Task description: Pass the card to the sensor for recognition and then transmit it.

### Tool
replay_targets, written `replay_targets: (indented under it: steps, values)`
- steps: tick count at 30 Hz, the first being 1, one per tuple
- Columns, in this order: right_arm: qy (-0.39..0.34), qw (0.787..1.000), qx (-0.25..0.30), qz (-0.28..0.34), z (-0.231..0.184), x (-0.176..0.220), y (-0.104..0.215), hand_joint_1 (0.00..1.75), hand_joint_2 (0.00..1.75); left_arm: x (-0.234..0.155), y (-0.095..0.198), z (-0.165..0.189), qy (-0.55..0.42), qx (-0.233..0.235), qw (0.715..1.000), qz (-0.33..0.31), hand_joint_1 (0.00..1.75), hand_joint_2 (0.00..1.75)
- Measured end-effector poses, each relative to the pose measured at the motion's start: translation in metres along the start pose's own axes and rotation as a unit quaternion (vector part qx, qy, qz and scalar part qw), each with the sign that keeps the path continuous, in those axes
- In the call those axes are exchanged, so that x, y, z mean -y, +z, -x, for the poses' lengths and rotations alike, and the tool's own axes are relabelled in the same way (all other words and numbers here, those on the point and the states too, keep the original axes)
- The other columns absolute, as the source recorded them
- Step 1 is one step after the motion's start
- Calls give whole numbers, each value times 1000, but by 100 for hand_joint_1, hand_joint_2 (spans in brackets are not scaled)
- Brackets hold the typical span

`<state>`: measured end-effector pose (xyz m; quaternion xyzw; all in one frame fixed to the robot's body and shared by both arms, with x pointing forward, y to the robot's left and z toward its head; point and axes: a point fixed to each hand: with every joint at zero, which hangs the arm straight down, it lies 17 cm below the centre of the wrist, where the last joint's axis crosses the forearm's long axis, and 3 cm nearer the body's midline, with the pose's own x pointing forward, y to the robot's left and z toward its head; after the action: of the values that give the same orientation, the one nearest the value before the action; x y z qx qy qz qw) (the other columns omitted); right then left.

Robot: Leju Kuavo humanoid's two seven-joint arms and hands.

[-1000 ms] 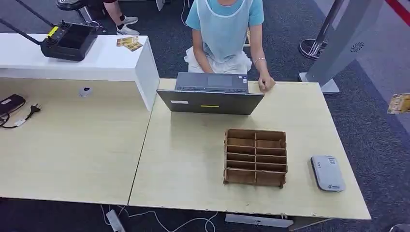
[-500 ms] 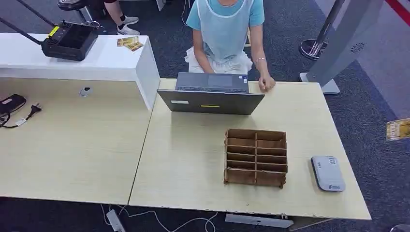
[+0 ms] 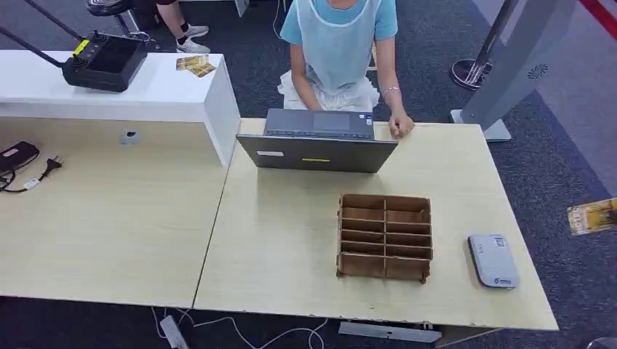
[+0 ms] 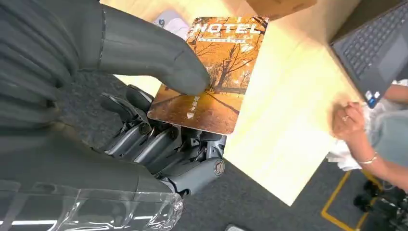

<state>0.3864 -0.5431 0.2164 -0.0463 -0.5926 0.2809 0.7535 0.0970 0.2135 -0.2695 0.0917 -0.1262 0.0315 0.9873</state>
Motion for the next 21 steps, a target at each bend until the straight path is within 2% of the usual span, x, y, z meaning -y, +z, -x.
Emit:
replay_targets:
  steps: [21]
  values:
    - [-4,999,-50,-5,64,-39,-19,175,175,0,0,0,-2,0,1000,-2,0,0]
